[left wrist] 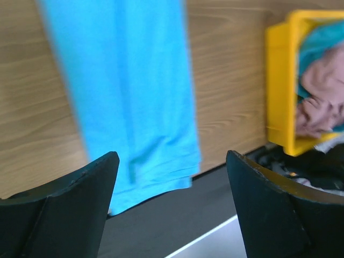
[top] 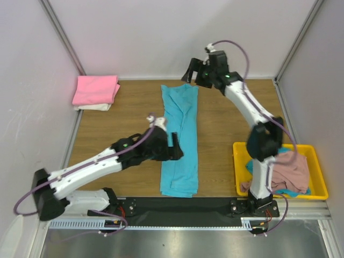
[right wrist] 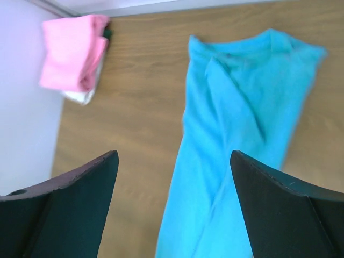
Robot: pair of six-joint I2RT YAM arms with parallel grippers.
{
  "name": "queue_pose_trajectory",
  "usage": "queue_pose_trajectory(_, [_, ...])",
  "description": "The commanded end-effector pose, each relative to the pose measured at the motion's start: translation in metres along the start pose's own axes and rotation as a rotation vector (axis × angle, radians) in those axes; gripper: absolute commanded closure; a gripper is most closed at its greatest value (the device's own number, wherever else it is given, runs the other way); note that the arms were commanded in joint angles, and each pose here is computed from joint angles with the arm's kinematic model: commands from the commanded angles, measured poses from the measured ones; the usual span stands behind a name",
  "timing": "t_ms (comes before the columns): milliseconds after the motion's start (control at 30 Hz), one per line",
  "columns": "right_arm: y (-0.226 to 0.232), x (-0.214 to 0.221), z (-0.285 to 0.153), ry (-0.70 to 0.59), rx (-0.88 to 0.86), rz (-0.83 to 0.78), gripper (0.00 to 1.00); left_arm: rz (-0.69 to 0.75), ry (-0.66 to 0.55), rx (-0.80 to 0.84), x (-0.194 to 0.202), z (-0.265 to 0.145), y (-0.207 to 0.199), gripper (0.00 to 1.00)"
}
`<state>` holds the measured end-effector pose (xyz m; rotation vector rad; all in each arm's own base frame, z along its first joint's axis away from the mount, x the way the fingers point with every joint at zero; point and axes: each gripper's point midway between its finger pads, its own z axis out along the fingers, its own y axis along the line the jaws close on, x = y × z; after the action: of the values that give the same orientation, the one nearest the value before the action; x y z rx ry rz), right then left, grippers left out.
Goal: Fold and stack the t-shirts
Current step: Fold the tshirt
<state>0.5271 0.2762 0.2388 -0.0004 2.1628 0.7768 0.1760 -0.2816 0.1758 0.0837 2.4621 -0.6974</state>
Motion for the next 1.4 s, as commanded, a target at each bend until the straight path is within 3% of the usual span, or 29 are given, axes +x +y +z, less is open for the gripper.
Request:
queue_pose_trajectory(0, [0.004, 0.006, -0.086, -0.055, 0.055, 0.038, 0.08, -0.092, 0.064, -0.087, 0.025, -0.005, 0.059, 0.12])
queue_pose_trajectory(33, [0.014, 0.008, -0.122, -0.094, 0.033, 0.048, 0.08, -0.162, 0.023, -0.059, 0.017, -0.013, 0.067, 0.12])
queue_pose_trajectory(100, [-0.016, 0.074, -0.131, 0.001, 0.096, 0.148, 0.09, -0.214, 0.039, -0.033, 0.033, -0.009, 0.082, 0.13])
queue_pose_trajectory(167, [-0.007, 0.098, -0.168, -0.011, 0.072, 0.179, 0.12, -0.253, 0.036, -0.006, 0.041, -0.011, 0.090, 0.14])
queue_pose_trajectory(200, [-0.028, 0.144, -0.173, 0.064, 0.132, 0.243, 0.12, -0.261, 0.051, 0.005, 0.047, -0.011, 0.091, 0.14])
queue_pose_trajectory(267, [-0.021, 0.180, -0.197, 0.097, 0.112, 0.268, 0.14, -0.274, 0.100, 0.018, 0.063, -0.004, 0.094, 0.16])
queue_pose_trajectory(333, [-0.033, 0.237, -0.204, 0.194, 0.151, 0.339, 0.17, -0.294, 0.163, 0.031, 0.082, 0.002, 0.097, 0.19])
queue_pose_trajectory(533, [-0.049, 0.315, -0.228, 0.279, 0.161, 0.476, 0.23, -0.350, 0.179, 0.064, 0.102, 0.008, 0.102, 0.23])
queue_pose_trajectory(800, [-0.031, 0.368, -0.229, 0.390, 0.134, 0.447, 0.25, -0.336, 0.228, 0.070, 0.139, 0.018, 0.096, 0.29])
queue_pose_trajectory(1000, [-0.027, 0.395, -0.226, 0.447, 0.163, 0.429, 0.27, -0.340, 0.199, 0.012, 0.140, 0.020, 0.106, 0.33])
queue_pose_trajectory(1367, [-0.024, 0.437, -0.221, 0.511, 0.178, 0.402, 0.39, -0.322, 0.227, 0.016, 0.152, 0.028, 0.111, 0.39])
